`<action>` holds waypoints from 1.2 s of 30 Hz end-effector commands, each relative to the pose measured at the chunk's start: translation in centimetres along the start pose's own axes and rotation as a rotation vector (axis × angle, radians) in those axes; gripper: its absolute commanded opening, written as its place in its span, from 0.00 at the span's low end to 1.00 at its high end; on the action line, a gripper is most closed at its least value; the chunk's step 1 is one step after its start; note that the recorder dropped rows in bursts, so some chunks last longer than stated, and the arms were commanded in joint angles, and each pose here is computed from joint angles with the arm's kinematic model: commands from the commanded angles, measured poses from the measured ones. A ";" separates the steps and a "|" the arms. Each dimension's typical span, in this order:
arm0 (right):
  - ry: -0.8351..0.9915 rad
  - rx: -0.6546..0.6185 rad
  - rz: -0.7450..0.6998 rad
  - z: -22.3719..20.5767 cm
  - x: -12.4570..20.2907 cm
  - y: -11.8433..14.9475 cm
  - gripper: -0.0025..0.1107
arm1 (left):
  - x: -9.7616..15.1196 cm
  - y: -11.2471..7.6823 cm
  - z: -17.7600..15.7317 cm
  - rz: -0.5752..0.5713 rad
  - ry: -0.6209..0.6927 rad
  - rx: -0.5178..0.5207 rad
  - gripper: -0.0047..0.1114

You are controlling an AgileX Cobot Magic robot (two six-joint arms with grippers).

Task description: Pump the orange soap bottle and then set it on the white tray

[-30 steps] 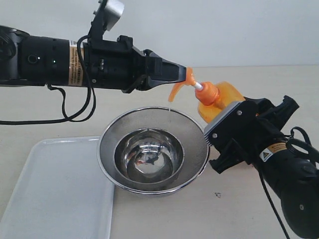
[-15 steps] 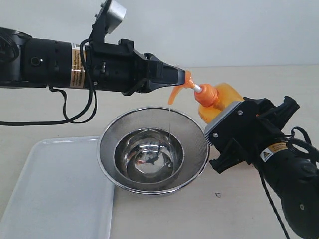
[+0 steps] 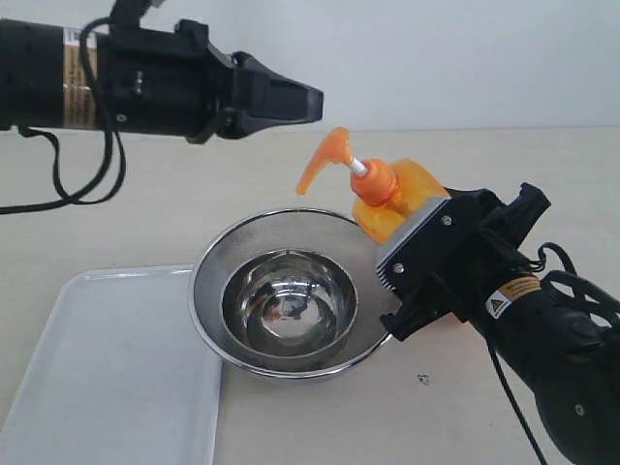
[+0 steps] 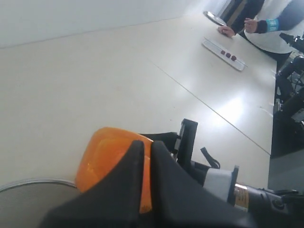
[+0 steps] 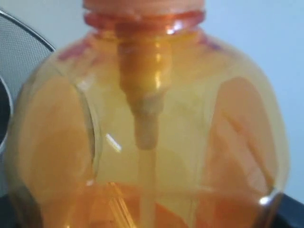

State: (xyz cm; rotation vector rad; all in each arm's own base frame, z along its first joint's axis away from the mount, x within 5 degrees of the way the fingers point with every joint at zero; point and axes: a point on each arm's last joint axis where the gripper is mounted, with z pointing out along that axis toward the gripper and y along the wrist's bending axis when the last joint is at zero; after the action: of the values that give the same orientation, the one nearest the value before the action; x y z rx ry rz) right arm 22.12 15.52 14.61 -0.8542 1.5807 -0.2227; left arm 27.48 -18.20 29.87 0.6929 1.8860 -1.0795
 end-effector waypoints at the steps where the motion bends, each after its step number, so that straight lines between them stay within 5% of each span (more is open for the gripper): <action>1: -0.021 0.032 0.013 0.0 -0.4 -0.4 0.02 | -1.1 -1.2 -1.9 0.021 -0.033 -0.018 0.08; 36: -0.028 -0.035 -0.012 -0.1 -0.4 0.2 0.02 | 5.0 3.0 4.8 -0.095 0.165 0.006 0.08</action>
State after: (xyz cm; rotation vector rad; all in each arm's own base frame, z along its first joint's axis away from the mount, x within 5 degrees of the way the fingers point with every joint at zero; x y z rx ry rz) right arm 22.35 14.73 14.47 -0.8301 1.6098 -0.2871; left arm 29.28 -20.31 24.99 0.6416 2.0152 -1.1764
